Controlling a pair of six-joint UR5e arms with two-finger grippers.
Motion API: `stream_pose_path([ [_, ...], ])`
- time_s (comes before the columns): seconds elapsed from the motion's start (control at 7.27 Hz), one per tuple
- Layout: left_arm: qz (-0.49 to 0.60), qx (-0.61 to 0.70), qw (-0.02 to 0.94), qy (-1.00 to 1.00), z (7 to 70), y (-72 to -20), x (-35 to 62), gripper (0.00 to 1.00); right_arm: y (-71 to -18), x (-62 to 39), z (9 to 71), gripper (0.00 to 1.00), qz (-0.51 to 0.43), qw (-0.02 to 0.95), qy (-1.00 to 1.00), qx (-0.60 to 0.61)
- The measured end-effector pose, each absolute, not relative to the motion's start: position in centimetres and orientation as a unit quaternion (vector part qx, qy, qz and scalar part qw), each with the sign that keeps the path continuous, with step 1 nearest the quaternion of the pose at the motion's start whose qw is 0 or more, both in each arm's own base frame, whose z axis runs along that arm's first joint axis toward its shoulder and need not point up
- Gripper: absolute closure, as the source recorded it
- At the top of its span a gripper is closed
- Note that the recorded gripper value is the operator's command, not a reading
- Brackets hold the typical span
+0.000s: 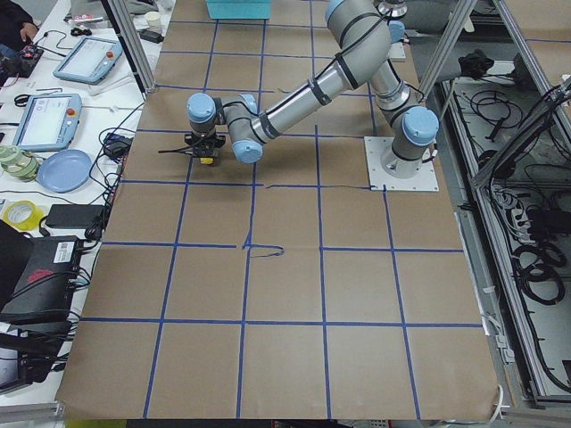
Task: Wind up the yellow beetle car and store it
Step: 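Push the held car forward then back again with the left gripper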
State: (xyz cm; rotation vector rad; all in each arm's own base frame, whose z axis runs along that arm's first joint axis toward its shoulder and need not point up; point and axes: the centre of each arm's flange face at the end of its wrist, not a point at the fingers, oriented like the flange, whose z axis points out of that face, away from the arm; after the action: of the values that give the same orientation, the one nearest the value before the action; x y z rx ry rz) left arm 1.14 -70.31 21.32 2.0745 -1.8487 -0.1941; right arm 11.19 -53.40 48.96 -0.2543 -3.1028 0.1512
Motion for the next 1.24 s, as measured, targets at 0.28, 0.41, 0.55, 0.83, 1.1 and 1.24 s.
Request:
stream_pose_path([
  [0.28,-0.092,0.724,0.186,-0.658,21.6,-70.1,-5.1,1.00,-53.4,11.2,49.0,0.00,0.048,0.012,-0.995,-0.082],
  [0.41,-0.099,0.714,0.186,-0.667,21.2,-69.9,-6.6,1.00,-53.4,11.2,49.0,0.00,0.049,0.012,-0.995,-0.082],
  [0.55,-0.103,0.704,0.186,-0.678,20.7,-69.7,-7.2,1.00,-53.4,11.2,49.0,0.00,0.049,0.012,-0.995,-0.082],
  [0.83,-0.104,0.686,0.183,-0.696,19.8,-69.6,-7.4,1.00,-53.4,11.2,49.0,0.00,0.049,0.012,-0.995,-0.082],
  [1.1,-0.091,0.675,0.170,-0.713,19.3,-69.8,-6.7,1.00,-53.4,11.2,49.0,0.00,0.049,0.012,-0.995,-0.082],
  [1.24,-0.085,0.667,0.164,-0.721,19.1,-69.7,-6.1,1.00,-53.4,11.2,49.0,0.00,0.049,0.012,-0.995,-0.082],
])
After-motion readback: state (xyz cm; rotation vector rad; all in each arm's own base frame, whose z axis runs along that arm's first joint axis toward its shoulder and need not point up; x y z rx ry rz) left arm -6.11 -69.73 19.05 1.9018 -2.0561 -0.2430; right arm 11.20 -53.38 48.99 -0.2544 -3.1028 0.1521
